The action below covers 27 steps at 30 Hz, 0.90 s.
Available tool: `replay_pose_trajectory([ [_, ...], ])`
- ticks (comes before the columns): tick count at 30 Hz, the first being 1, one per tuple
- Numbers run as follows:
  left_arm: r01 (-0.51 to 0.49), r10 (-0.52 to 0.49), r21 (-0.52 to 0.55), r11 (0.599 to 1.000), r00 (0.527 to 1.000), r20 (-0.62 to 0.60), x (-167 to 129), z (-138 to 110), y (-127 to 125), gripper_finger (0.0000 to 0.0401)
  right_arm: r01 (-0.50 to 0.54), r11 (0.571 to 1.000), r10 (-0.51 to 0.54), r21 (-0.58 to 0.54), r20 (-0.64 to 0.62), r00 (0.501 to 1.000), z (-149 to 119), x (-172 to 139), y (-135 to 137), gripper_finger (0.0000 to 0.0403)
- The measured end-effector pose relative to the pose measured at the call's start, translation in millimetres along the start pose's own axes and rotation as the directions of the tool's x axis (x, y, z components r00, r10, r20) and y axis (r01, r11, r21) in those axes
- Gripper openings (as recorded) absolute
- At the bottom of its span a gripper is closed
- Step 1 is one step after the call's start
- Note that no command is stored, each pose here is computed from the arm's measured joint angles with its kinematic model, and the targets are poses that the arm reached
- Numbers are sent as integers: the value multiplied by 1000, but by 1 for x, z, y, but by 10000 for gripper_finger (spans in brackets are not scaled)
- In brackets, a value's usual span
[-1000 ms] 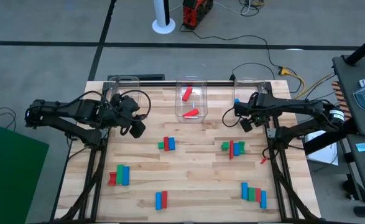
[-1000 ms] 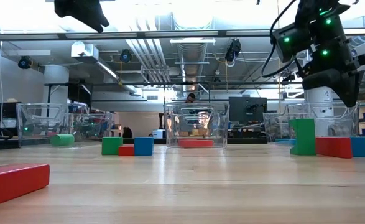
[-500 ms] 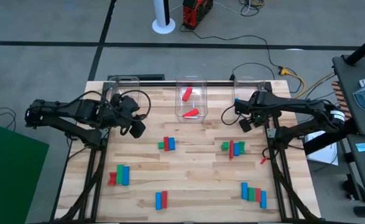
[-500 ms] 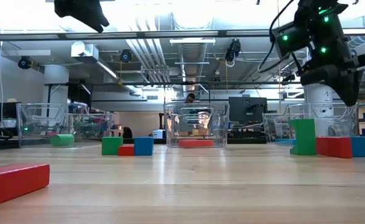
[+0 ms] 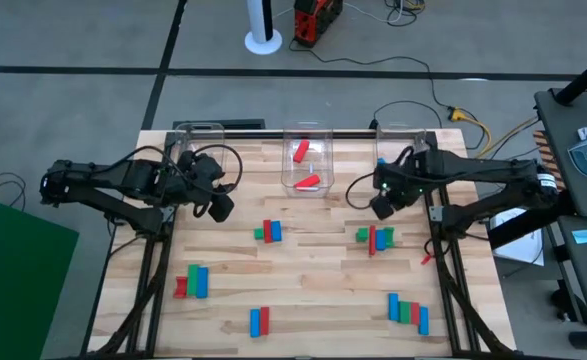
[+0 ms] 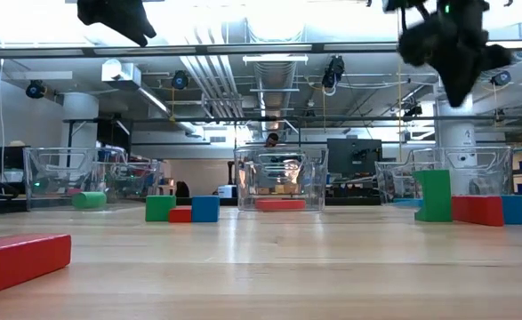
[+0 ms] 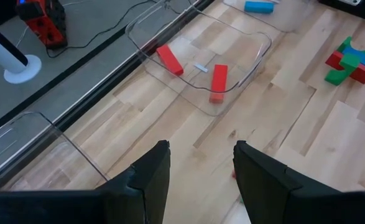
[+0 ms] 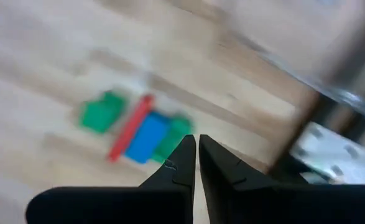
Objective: Sort blocks
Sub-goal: Put the green wooden block into the left transparent bin
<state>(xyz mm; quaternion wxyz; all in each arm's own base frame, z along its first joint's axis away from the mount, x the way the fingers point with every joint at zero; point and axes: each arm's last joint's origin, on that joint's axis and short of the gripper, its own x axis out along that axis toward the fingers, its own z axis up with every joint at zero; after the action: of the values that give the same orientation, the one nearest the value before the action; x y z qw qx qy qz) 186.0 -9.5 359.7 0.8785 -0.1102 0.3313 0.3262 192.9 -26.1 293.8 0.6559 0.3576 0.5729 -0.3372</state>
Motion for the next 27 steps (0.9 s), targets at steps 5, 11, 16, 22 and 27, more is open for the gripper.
replay_pose_trajectory([
  [5, 1, -1, 0, 1000, 1000, -1, 0, 0, 0, 155, -123, 932, 158, -340, 77, 984, -12, -8, 29, 13],
  [11, 1, -1, 0, 1000, 1000, -1, 0, 0, 0, 155, -122, 764, 213, -633, 70, 975, -29, -6, 47, 13],
  [16, 1, -1, 9, 1000, 1000, -1, 0, 0, 0, 155, -76, 628, 185, -774, 53, 981, -33, 1, 55, 13],
  [22, 1, -1, 11, 1000, 1000, -1, 0, 0, 0, 155, -50, 569, 130, -821, 29, 991, -29, 17, 65, 21],
  [27, 1, -1, 11, 1000, 1000, -1, 0, 0, 0, 155, -32, 558, 70, -829, 8, 998, -25, 34, 76, 86],
])
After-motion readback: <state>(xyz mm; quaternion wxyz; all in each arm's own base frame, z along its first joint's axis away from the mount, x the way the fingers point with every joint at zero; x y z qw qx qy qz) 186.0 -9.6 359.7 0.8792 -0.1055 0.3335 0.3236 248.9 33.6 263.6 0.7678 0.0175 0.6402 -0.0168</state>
